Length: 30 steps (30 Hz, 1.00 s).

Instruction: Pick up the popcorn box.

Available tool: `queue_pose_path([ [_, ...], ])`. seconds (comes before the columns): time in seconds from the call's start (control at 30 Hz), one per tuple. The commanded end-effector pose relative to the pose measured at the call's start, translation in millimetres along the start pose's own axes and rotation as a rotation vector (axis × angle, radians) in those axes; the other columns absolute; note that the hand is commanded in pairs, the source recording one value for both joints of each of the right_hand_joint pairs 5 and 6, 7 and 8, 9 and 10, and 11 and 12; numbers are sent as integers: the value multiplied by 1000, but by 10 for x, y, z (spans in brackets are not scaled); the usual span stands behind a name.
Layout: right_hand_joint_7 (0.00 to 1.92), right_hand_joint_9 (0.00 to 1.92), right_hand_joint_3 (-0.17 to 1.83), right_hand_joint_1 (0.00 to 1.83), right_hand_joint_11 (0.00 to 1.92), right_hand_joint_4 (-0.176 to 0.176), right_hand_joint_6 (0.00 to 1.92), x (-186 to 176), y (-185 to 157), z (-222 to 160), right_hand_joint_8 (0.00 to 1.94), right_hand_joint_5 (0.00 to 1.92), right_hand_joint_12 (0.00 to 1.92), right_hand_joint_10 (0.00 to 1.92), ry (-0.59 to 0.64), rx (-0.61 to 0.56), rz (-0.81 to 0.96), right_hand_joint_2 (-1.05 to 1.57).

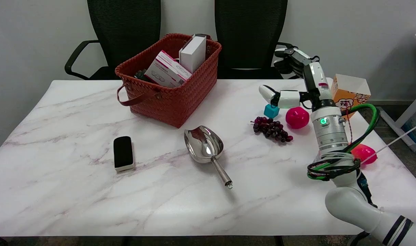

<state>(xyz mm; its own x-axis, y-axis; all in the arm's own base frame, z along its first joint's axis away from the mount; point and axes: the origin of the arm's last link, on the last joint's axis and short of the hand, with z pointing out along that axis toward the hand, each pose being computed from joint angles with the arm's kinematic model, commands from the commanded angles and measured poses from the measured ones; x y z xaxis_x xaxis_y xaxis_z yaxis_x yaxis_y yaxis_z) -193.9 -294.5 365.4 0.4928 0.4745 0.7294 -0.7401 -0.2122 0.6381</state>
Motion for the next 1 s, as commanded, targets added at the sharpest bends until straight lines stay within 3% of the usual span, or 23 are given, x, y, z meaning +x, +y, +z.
queue_pose_path([
  [0.03,674,691,879,1088,685,0,550,418,107,41,674,550,685,691,122,28,-6,159],
  [0.2,618,645,889,1089,680,0,511,853,102,112,618,511,680,645,255,35,-52,87],
  [0.43,543,509,810,1083,574,0,330,1240,238,-168,543,330,574,509,425,-20,-165,-33],
  [0.7,591,570,682,1066,585,0,322,893,88,-472,591,322,585,570,497,-35,-250,-52],
  [1.0,605,585,672,1061,575,0,284,734,260,-659,605,284,575,585,558,-134,-307,-43],
])
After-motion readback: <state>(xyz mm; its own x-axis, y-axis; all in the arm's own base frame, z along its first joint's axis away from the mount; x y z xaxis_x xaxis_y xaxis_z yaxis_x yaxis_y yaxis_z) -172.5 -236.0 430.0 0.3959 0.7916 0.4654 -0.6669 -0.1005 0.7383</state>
